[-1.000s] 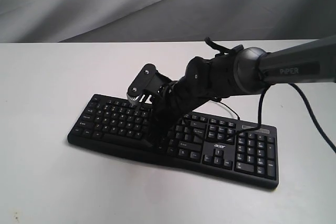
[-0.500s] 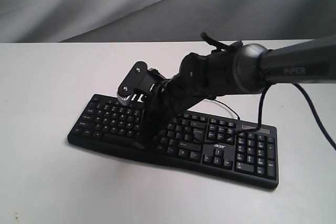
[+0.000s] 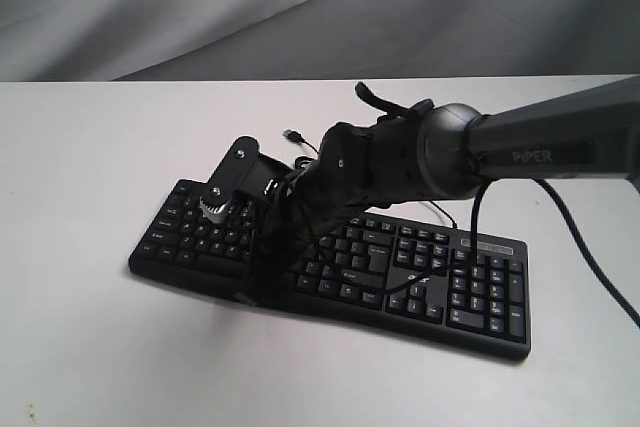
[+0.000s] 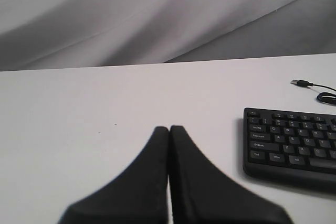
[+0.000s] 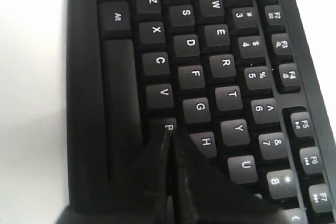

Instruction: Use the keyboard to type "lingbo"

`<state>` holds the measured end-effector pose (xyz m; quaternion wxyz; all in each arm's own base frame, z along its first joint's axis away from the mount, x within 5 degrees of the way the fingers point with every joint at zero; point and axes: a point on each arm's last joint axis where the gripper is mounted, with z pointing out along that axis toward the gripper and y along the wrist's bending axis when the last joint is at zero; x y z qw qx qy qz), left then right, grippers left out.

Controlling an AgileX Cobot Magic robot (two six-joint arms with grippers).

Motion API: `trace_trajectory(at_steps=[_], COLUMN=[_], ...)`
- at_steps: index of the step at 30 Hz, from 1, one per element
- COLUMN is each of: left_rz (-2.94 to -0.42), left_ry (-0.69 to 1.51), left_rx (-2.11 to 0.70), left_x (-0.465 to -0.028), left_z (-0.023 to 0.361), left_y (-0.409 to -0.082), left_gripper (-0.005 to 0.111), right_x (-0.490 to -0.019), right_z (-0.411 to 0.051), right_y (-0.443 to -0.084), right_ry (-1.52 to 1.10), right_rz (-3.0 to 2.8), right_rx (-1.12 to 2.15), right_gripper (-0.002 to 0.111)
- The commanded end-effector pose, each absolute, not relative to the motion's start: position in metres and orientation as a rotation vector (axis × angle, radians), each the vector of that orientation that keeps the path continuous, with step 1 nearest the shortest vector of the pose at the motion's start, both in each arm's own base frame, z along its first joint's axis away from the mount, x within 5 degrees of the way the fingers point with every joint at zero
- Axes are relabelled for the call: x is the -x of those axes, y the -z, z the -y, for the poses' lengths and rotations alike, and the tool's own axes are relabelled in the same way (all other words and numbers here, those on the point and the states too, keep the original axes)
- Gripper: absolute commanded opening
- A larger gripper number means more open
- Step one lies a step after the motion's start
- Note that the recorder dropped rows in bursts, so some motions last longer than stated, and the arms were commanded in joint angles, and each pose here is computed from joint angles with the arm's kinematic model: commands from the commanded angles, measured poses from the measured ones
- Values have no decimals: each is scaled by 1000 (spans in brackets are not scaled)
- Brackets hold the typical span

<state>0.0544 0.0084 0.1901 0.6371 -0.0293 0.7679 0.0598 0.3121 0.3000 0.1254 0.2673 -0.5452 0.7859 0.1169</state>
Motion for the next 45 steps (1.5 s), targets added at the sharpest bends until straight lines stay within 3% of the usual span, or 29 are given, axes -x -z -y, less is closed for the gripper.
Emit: trace_trajectory(at_steps=[1, 45], left_rz=[-1746, -1746], left_ry=[-132, -132], left_rx=[71, 71], left_x=[-54, -54], left_z=[-8, -8], left_y=[-189, -189], left_gripper=[1, 1], right_x=[-313, -317], right_z=[-301, -295], right_y=[-126, -114], right_ry=[-316, -293], right_rz=[-2120, -2142], right_rx=[1452, 1478], right_gripper=[0, 0])
